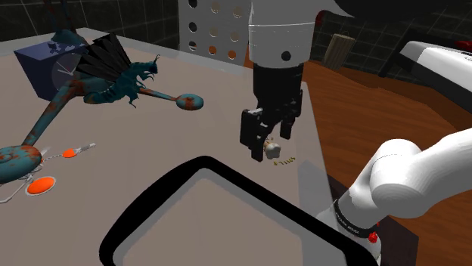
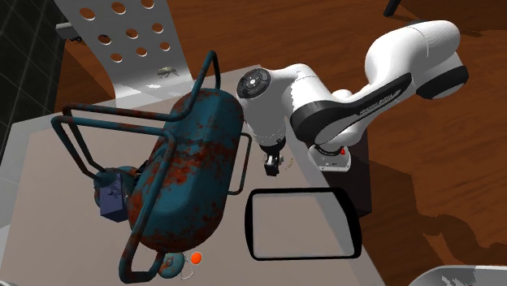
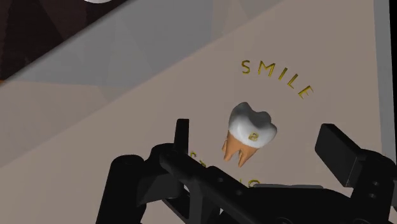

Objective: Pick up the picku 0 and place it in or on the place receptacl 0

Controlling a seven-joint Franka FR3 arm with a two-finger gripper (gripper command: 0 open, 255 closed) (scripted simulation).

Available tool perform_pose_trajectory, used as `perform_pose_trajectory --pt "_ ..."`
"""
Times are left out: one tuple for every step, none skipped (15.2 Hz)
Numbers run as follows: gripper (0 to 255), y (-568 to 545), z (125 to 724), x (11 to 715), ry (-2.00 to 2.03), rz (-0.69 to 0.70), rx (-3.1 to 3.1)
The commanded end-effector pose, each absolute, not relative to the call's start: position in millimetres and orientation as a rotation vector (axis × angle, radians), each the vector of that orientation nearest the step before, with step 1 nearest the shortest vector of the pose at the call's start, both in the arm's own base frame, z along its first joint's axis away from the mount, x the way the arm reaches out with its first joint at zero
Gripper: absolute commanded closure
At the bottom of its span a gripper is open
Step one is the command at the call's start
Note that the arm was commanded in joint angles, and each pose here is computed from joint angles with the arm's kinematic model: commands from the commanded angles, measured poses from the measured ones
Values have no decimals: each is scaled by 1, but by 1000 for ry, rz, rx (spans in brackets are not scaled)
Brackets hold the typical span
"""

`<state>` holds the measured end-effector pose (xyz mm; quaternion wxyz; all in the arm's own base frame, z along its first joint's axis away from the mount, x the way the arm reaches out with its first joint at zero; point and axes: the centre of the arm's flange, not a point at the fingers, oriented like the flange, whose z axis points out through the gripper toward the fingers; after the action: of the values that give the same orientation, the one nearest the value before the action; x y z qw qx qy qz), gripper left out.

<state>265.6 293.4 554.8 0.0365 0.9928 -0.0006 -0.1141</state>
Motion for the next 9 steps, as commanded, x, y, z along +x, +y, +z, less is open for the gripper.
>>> perform_pose_trajectory --pt "0 293 546 265 0 -377 3034" --pt "0 293 546 265 0 -377 3034" --pt "0 293 546 265 0 -377 3034" --pt "0 293 546 265 0 -377 3034" --pt "0 293 546 265 0 -377 3034" --pt "255 293 546 265 0 -377 3034" --pt "255 294 545 266 0 -377 3034" --pt "255 294 546 266 0 -377 3034" --pt "255 294 545 265 0 -377 3034"
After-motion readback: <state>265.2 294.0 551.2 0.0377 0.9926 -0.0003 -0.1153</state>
